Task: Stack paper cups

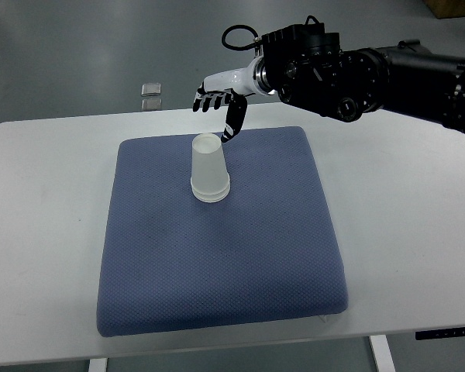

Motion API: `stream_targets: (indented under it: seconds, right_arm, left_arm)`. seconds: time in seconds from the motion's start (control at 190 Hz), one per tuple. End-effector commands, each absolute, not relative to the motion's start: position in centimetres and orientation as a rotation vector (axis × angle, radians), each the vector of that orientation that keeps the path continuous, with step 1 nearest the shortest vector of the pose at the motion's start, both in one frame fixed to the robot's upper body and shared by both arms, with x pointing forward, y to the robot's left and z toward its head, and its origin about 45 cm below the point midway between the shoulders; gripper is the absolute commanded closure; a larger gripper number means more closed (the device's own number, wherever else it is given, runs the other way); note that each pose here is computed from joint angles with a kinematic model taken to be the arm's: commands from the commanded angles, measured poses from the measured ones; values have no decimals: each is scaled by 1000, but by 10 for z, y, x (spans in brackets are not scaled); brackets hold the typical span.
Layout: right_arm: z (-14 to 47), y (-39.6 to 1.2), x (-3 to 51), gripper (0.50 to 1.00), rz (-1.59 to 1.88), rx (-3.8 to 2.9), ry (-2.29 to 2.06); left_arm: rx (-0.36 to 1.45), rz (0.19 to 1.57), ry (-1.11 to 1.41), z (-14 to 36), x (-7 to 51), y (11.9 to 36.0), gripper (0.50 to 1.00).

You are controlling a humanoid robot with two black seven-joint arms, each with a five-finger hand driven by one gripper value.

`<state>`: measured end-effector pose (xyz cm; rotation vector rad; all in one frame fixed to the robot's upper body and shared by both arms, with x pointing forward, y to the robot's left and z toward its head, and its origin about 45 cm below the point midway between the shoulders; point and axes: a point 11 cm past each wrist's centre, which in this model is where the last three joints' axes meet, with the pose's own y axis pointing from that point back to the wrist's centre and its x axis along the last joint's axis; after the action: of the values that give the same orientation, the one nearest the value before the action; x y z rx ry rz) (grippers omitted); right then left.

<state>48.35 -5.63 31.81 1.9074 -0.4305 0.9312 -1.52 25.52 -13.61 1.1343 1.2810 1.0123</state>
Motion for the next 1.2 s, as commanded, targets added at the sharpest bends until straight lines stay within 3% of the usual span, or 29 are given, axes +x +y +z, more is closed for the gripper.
stream_targets:
  seconds: [0.0,0.558,0.673,0.952,1.194]
  right_arm:
    - [318,-56,484,642,932,1907,-430]
    - [294,-102,514,642,616,2131,-833]
    - [283,-148,521,642,405,2226,-1044]
    - [239,-190,516,640,-209,2416,-1548]
    - [221,-214,509,587,-518,2526,-1898]
  left_arm:
    - [1135,1012,1281,-136,-15,255,500]
    - [1139,1014,1279,-136,-16,257,500]
    - [1139,1014,1279,-136,-16,257,500]
    - [1139,1012,1279,-136,-16,256,500]
    - [1139,1012,1279,-136,-16,256,500]
